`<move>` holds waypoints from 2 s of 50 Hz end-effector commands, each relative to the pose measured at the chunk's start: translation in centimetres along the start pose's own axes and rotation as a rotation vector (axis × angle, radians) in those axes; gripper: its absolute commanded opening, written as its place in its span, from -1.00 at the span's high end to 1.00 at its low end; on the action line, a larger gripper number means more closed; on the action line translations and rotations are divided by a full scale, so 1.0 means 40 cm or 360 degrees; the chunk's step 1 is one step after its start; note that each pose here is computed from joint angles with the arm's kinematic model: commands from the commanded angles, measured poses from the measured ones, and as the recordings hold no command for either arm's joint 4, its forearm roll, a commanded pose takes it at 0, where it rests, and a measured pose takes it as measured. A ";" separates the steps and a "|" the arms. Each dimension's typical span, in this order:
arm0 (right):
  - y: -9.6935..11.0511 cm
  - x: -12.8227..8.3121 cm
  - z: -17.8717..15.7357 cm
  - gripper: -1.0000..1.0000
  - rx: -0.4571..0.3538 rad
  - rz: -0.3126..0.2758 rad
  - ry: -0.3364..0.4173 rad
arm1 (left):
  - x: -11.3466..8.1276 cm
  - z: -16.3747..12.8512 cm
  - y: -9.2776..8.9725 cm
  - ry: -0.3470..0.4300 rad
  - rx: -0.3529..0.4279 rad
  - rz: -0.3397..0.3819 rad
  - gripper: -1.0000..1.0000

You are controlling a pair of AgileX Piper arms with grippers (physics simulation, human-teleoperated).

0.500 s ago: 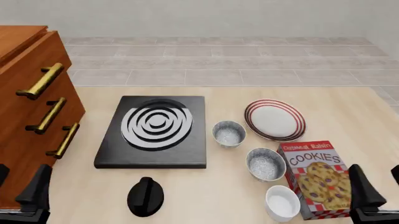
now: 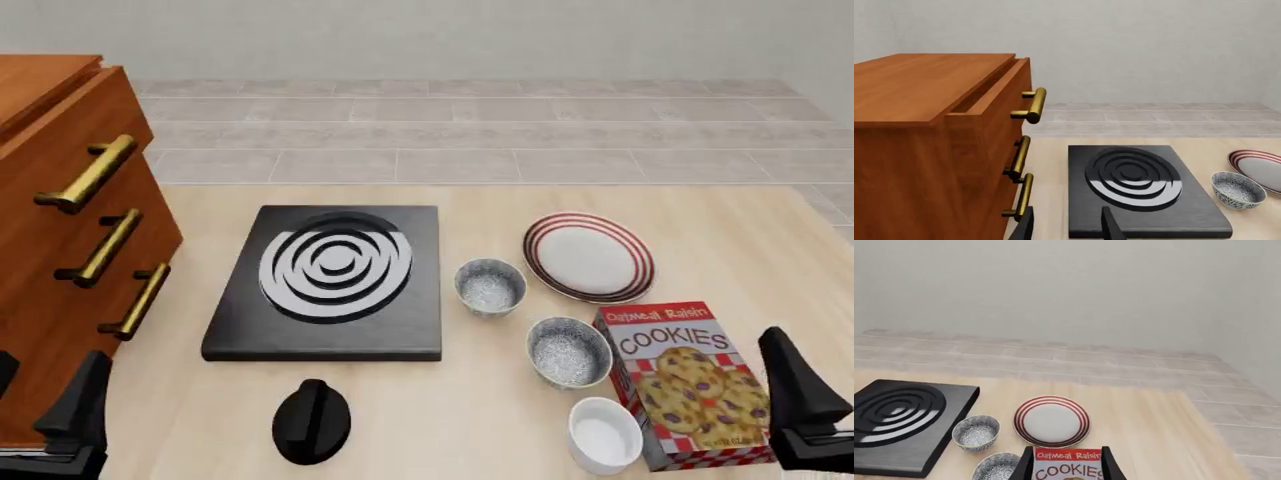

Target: Pick the akita bowl from table center and place it on the plate.

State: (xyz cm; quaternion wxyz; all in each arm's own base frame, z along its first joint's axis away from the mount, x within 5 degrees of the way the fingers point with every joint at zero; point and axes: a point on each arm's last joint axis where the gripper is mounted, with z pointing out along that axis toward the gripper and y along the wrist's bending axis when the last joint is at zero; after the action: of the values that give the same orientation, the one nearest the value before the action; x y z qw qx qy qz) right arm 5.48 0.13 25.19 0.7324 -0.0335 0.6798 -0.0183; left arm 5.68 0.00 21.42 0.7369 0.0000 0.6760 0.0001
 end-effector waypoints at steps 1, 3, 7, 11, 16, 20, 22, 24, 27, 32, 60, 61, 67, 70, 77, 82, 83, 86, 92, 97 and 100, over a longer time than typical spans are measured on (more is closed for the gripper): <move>0.004 -0.065 0.032 -1.00 -0.0092 -0.0041 0.0024 | 0.000 0.000 0.000 -0.0001 0.0000 0.0000 -1.00; 0.013 -0.067 0.066 -1.00 -0.0155 -0.0061 0.0082 | 0.000 0.000 0.000 -0.0001 0.0000 0.0000 -1.00; 0.031 -0.051 0.136 -1.00 -0.0232 -0.0142 0.0207 | 0.000 0.000 0.000 0.0000 0.0000 0.0000 -1.00; 0.059 -0.083 0.168 -1.00 -0.0376 -0.0235 0.0211 | 0.000 0.000 0.000 0.0000 0.0000 0.0000 -1.00; 0.086 -0.112 0.211 -1.00 -0.0478 -0.0351 0.0215 | 0.000 0.000 0.000 0.0000 0.0000 0.0000 -1.00; 0.095 -0.120 0.234 -1.00 -0.0498 -0.0363 0.0236 | 0.000 0.000 0.000 -0.0001 0.0000 0.0000 -1.00; 0.107 -0.112 0.252 -1.00 -0.0529 -0.0390 0.0265 | 0.000 0.000 0.000 -0.0001 0.0000 0.0000 -1.00; 0.120 -0.104 0.267 -1.00 -0.0565 -0.0413 0.0295 | 0.000 0.000 0.000 0.0000 0.0000 0.0000 -1.00; 0.124 -0.106 0.279 -1.00 -0.0565 -0.0413 0.0296 | 0.000 0.000 0.000 0.0000 0.0000 0.0000 -1.00; 0.149 -0.076 0.325 -1.00 -0.0607 -0.0433 0.0377 | 0.000 0.000 0.000 0.0000 0.0000 0.0000 -1.00; 0.284 -0.047 0.441 -1.00 -0.0924 -0.0691 0.0626 | -0.002 0.000 0.000 0.0000 0.0000 0.0000 -1.00; 0.290 -0.049 0.444 -1.00 -0.0936 -0.0695 0.0636 | -0.002 0.000 0.000 0.0000 0.0000 0.0000 -1.00; 0.311 -0.048 0.463 -1.00 -0.0980 -0.0741 0.0681 | -0.002 0.000 0.000 0.0000 0.0000 0.0000 -1.00; 0.322 -0.052 0.467 -1.00 -0.1010 -0.0769 0.0696 | -0.001 0.000 0.000 0.0001 0.0000 0.0000 -1.00; 0.342 -0.041 0.480 -1.00 -0.1069 -0.0852 0.0751 | -0.003 -0.001 0.000 0.0000 0.0000 0.0000 -1.00; 0.355 -0.029 0.489 -1.00 -0.1107 -0.0906 0.0794 | -0.003 -0.001 0.000 0.0000 0.0000 0.0001 -1.00; 0.357 -0.023 0.493 -1.00 -0.1120 -0.0932 0.0810 | -0.002 -0.001 0.000 0.0000 0.0000 0.0001 -1.00; 0.373 -0.021 0.496 -1.00 -0.1164 -0.0971 0.0838 | -0.002 -0.001 0.000 0.0000 0.0000 0.0001 -1.00; 0.380 -0.025 0.536 -1.00 -0.1172 -0.1049 0.0852 | -0.002 0.000 0.000 0.0000 0.0000 0.0001 -1.00; 0.407 0.008 0.544 -1.00 -0.1240 -0.1114 0.0904 | -0.004 -0.001 0.000 0.0000 0.0000 0.0000 -1.00; 0.412 0.027 0.552 -1.00 -0.1261 -0.1155 0.0922 | -0.004 -0.001 0.000 0.0001 0.0000 0.0000 -1.00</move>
State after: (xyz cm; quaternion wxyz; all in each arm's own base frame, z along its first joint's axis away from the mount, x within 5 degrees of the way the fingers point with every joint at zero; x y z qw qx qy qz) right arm 26.05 15.91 26.12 0.4312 -0.4885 0.7585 -0.0103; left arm 5.64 0.00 21.54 0.7369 0.0001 0.6760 0.0003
